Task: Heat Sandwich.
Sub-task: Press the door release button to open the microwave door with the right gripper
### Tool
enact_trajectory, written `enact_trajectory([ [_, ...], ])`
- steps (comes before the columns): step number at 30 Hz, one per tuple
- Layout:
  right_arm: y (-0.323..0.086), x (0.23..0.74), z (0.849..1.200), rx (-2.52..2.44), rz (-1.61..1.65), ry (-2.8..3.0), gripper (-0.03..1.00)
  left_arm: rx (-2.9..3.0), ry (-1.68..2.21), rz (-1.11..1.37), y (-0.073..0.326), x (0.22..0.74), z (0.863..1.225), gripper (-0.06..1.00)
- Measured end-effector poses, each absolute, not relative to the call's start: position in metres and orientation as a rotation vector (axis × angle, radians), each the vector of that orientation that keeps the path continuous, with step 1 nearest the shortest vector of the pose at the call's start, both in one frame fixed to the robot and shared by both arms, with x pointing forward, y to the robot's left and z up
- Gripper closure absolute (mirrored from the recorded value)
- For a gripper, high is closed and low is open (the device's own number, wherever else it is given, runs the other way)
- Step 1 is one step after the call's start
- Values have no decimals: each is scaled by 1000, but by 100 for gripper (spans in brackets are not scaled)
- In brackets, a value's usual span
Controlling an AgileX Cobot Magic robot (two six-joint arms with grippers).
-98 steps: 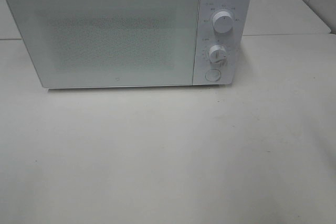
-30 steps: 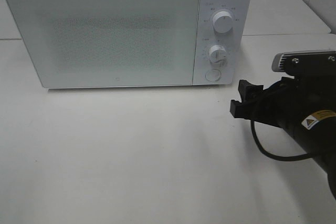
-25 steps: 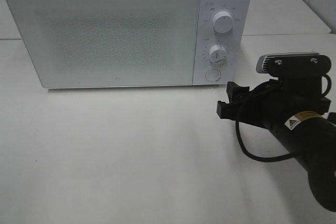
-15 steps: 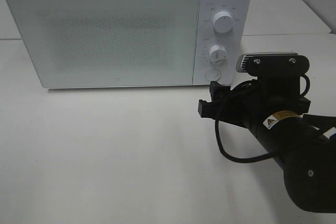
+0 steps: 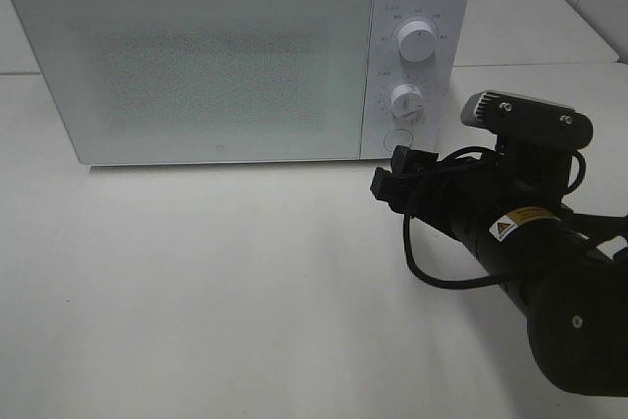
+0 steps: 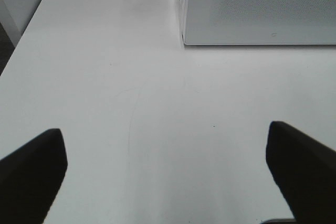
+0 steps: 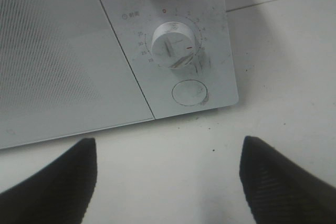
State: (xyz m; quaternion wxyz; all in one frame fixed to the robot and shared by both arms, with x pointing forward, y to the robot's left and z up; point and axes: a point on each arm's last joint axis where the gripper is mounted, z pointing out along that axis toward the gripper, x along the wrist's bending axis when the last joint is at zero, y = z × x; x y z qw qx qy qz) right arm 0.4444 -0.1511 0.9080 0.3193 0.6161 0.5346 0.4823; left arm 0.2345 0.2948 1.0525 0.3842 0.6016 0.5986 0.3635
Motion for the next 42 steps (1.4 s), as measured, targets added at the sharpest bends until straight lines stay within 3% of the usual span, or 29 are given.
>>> enact_trajectory([
  [17, -151, 444, 908, 2342, 1708, 663, 23, 1533, 1526, 927, 295, 235, 1053, -3],
  [24, -151, 444, 908, 2535, 1814, 344, 29, 1533, 1526, 927, 295, 235, 1053, -3],
  [30, -151, 444, 908, 2639, 1867, 129, 44, 1533, 1526, 927, 295, 235, 1053, -3],
  [33, -151, 444, 908, 2666, 1880, 67, 59, 1533, 1526, 927, 295, 235, 1053, -3],
  [34, -151, 444, 908, 2666, 1880, 67, 59, 1533, 1526, 927, 295, 235, 1053, -3],
  [38, -151, 444, 908, 2674, 1876, 59, 82, 1533, 1526, 927, 295, 235, 1053, -3],
  [39, -151, 444, 908, 2674, 1876, 59, 82, 1533, 1526, 927, 295, 235, 1053, -3],
  [42, -151, 444, 906, 2692, 1853, 64, 95, 1533, 1526, 927, 295, 235, 1053, -3],
])
